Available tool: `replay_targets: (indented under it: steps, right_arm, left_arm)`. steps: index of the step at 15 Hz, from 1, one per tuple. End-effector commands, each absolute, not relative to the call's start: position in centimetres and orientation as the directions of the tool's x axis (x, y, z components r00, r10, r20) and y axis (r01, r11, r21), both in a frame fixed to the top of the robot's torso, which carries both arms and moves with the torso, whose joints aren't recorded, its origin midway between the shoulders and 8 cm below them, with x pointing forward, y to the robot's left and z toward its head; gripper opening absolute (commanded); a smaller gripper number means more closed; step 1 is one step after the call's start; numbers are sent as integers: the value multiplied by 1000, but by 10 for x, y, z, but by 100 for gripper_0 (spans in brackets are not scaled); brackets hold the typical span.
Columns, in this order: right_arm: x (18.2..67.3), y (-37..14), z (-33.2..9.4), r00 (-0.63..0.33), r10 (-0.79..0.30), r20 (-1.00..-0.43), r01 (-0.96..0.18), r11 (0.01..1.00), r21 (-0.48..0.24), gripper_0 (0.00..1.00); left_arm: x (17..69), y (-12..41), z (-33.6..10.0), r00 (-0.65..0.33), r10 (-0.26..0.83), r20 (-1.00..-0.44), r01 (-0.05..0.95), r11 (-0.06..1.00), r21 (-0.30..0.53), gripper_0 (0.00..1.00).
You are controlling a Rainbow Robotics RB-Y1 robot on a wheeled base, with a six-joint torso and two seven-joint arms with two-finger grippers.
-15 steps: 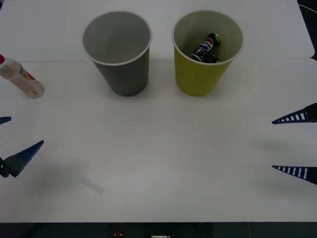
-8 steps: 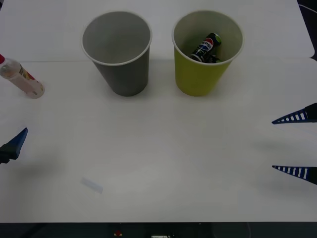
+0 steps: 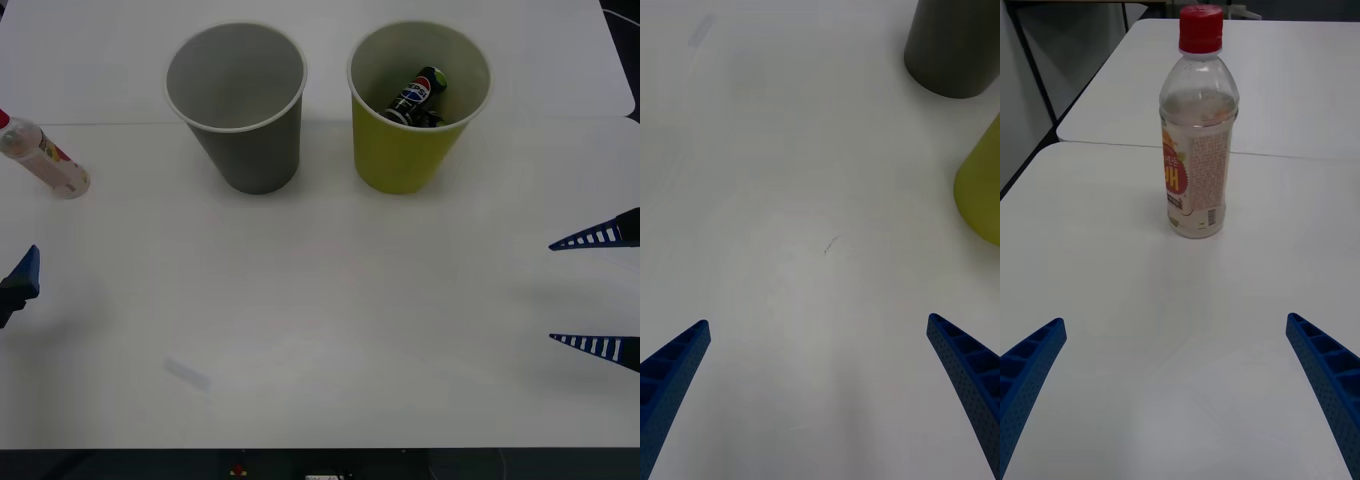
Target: Put the can into the green bin and the plastic bottle into the gray bin
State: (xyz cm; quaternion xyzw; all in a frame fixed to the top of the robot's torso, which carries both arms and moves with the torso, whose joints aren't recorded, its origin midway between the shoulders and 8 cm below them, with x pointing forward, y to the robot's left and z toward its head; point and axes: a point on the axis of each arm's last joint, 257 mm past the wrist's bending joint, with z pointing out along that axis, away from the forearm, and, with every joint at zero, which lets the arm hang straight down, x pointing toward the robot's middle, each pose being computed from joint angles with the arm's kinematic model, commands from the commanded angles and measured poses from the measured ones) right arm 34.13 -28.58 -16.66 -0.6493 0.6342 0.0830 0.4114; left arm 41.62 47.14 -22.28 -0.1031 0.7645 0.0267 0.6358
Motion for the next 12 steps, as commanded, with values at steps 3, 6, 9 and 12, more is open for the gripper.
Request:
replay_targets:
  steps: [3,6,9,12]
  right_arm:
    - [341,-286,-167,182,-755,-630,-892,143,-429,100]
    - [341,-286,-167,182,-755,-630,-892,143,-429,100]
    - [341,-286,-167,182,-755,-630,-892,143,-429,100]
    - [341,-286,-167,182,-755,-630,-892,143,-429,100]
  left_arm:
    - [445,486,-229,-67,-126,-990,-205,973,-110,100]
    - [464,486,-232,-14,-129,-992,-192,974,-123,100]
    - [488,487,-232,34,-108,-994,-175,978,-112,100]
    - [516,495,-233,57,-81,-995,-210,973,-92,100]
